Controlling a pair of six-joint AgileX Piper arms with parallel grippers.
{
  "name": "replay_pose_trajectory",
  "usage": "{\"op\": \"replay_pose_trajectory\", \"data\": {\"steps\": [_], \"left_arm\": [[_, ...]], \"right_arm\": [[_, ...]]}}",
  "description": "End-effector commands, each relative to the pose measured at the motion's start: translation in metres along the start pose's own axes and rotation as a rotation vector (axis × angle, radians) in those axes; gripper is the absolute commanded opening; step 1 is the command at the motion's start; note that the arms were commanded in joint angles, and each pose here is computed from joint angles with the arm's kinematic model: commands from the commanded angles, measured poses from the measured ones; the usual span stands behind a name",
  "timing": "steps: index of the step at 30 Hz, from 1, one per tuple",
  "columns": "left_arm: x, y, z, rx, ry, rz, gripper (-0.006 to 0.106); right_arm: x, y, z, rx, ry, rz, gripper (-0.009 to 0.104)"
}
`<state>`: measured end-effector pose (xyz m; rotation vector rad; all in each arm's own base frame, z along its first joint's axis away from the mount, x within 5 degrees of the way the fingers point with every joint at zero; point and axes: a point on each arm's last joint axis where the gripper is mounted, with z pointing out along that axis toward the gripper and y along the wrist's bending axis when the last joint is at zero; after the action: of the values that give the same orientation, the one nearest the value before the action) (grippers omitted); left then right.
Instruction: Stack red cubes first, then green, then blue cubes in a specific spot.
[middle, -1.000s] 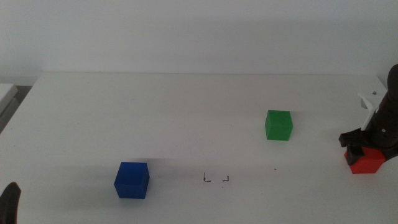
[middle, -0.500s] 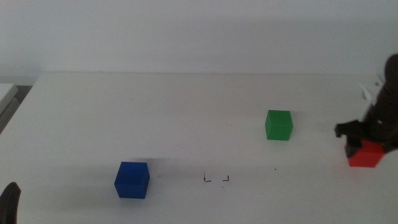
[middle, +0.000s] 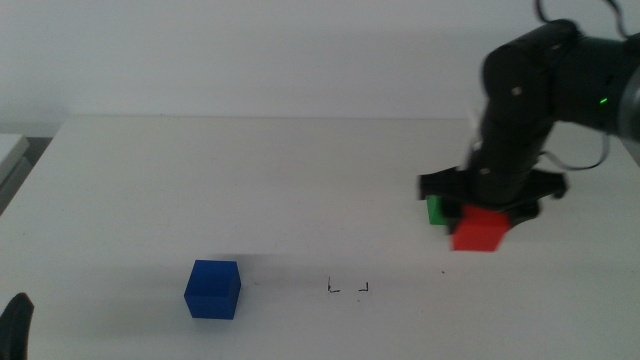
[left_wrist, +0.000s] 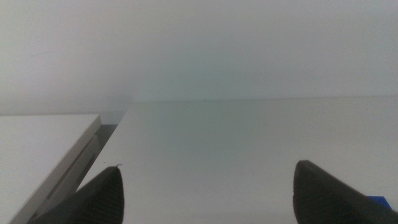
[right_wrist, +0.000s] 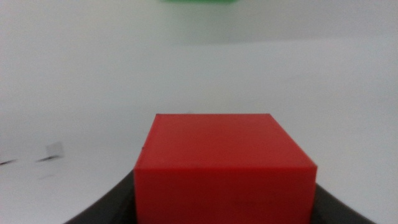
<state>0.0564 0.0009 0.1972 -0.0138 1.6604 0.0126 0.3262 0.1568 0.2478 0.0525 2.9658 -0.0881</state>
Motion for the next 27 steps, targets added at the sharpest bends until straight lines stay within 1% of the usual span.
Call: {"op": "replay_pose_trajectory", "data": {"steps": [1, 2, 5, 9, 17, 20, 27], "left_arm": [[-0.001, 0.000, 0.000, 0.003, -0.016, 0.000, 0.092], [-0.001, 0.000, 0.000, 0.003, -0.016, 0.000, 0.092], [-0.001, 0.000, 0.000, 0.003, -0.016, 0.000, 0.092], [-0.001, 0.000, 0.000, 0.003, -0.016, 0.000, 0.092], [-0.001, 0.000, 0.000, 0.003, -0.016, 0.000, 0.092], [-0.001, 0.000, 0.000, 0.003, -0.016, 0.000, 0.092], [-0.001, 0.000, 0.000, 0.003, -0.016, 0.000, 0.092]], "right_arm": [[0.005, 0.014, -0.007, -0.053, -0.010, 0.058, 0.035], [0.005, 0.018, -0.009, -0.069, -0.006, 0.070, 0.035], [0.008, 0.034, -0.008, -0.053, 0.001, 0.073, 0.035], [0.006, 0.061, -0.003, -0.047, 0.022, 0.049, 0.035], [-0.004, 0.111, 0.012, -0.078, 0.016, -0.005, 0.035], [-0.002, 0.123, 0.019, -0.087, 0.031, -0.026, 0.035], [0.008, 0.138, 0.034, -0.067, 0.061, -0.053, 0.035]]}}
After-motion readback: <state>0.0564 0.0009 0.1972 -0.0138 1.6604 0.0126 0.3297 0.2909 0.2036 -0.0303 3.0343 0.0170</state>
